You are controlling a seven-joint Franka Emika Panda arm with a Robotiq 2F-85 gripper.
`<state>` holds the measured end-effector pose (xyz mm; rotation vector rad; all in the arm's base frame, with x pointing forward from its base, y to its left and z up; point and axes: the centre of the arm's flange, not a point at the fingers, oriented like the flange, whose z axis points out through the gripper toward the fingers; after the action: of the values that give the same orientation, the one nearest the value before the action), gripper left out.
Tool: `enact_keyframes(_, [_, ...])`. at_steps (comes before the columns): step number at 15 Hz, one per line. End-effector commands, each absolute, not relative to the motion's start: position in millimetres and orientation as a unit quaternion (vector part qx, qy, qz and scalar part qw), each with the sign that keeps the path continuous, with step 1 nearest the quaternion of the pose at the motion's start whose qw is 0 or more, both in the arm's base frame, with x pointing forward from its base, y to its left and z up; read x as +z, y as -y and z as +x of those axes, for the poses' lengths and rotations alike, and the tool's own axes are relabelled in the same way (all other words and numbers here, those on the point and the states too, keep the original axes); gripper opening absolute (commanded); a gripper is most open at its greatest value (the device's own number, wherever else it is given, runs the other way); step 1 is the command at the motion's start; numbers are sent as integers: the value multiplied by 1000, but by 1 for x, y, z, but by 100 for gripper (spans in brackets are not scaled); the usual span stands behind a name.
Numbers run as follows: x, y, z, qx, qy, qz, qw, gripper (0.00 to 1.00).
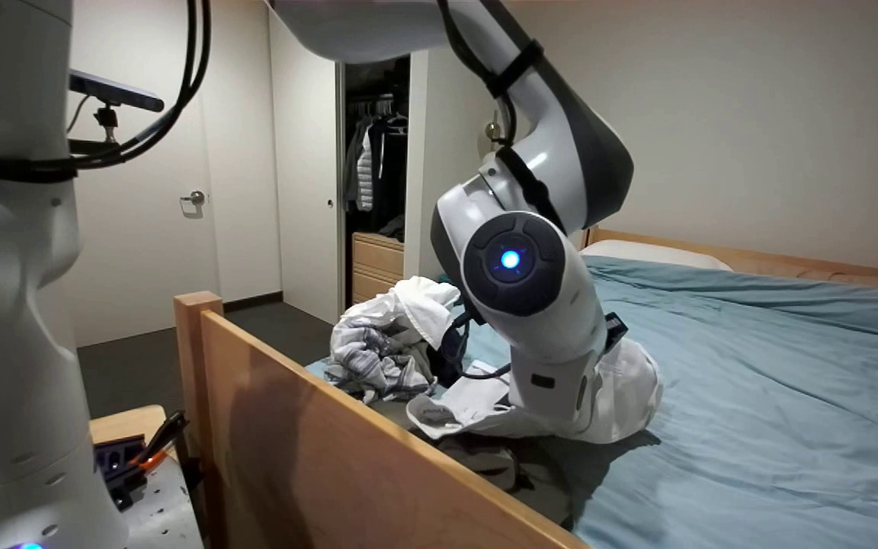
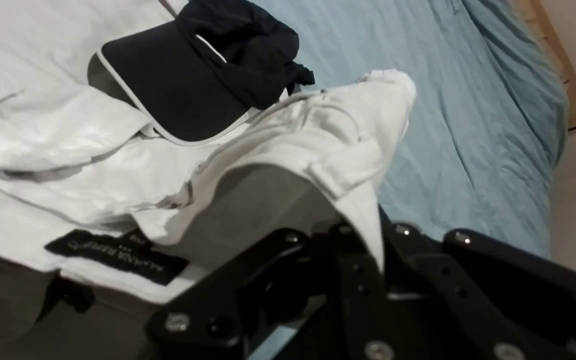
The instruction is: Unfold the white short then move the black cap to the left
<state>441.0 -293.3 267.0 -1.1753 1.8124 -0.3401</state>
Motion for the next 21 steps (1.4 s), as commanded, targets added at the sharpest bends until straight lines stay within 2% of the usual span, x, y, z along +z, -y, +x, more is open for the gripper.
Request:
enact_keyframes(1, [242,311,462,-106,-736,-455,490,13])
enact_keyframes(2, [231,309,468,-93,-738,-449,495,31])
enact_keyframes(7, [184,292,483,-20,-730,-447,517,62])
enact_keyframes(10, [173,290,484,-4,-729,-444,521,82])
enact_keyframes(13, [174,296,482,-11,-735,-438,518,98])
enact_keyframes(21, [205,387,415,-61,-752,-375,538,100])
